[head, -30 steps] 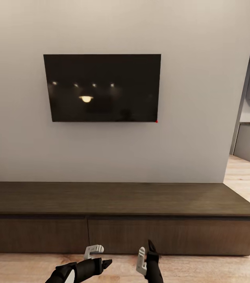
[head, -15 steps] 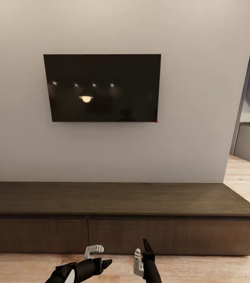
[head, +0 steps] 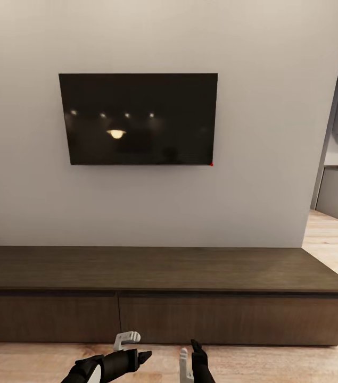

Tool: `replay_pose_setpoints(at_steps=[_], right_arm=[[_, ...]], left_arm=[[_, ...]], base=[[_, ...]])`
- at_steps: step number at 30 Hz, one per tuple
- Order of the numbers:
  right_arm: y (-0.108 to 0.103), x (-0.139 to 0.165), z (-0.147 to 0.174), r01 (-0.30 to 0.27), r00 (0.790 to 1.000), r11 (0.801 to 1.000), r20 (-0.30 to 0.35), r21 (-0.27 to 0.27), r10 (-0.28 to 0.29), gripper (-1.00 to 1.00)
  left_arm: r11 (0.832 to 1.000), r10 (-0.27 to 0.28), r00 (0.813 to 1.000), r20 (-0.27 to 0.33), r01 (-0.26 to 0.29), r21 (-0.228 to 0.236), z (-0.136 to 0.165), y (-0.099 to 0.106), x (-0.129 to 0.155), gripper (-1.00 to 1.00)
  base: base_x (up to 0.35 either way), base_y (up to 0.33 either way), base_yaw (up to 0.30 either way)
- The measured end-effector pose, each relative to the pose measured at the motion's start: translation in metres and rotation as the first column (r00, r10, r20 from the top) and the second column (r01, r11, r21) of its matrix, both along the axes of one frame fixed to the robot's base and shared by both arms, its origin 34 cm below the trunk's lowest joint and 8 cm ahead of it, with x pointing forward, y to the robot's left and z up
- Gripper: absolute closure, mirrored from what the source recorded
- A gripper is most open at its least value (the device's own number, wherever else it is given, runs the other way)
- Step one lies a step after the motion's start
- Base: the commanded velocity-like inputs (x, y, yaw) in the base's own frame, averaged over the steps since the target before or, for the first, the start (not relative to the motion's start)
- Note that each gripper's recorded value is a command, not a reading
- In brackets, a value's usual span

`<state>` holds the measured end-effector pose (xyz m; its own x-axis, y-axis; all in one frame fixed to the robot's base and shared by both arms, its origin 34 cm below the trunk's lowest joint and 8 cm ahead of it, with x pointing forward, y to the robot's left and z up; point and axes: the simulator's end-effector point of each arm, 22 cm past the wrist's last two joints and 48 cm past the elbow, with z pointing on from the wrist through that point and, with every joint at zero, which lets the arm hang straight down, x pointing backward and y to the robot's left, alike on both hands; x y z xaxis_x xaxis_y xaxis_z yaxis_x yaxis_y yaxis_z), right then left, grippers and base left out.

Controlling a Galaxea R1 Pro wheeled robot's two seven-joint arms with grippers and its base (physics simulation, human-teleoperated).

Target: Place each of the two pumpkins and all three candles from the living room inside a cabinet in the living room (use any cabinet), then make sure every cabinet is closed, and position the cauldron so it is next to a table in the living room.

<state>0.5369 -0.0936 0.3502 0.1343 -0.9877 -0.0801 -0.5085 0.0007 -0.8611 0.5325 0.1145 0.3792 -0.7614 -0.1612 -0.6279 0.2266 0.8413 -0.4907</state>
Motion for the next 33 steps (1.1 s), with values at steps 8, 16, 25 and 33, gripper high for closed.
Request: replay_pose_setpoints(at_steps=[8,16,25,33], right_arm=[[0.0006,0.0000,0.0000,-0.001,1.000,1.000,-0.003,0.001,0.001,-1.00],[0.0010,0.0013,0.0019,0.003,1.000,1.000,0.002,0.005,-0.003,-1.00],[0.0005,0.0013,0.0017,0.005,1.000,1.000,0.001,0.006,-0.005,-1.00],[-0.0007,0.0013,0.0013,0.010,1.000,1.000,0.000,0.005,-0.010,-1.00]], left_arm=[[1.000,0.001,1.000,0.001,-0.001,0.000,0.0002,0.0003,0.0003,-1.00],[1.000,0.002,1.000,0.001,-0.002,-0.002,0.0003,0.0003,0.0002,-1.00],[1.000,0.002,1.000,0.001,-0.002,-0.002,0.0003,0.0003,0.0002,-1.00],[1.000,0.002,1.000,0.001,-0.002,-0.002,0.0004,0.0003,0.0004,-1.00]], base=[[0.013,0.000,0.000],[0.152,0.000,0.000],[0.213,0.000,0.000],[0.176,0.000,0.000]])
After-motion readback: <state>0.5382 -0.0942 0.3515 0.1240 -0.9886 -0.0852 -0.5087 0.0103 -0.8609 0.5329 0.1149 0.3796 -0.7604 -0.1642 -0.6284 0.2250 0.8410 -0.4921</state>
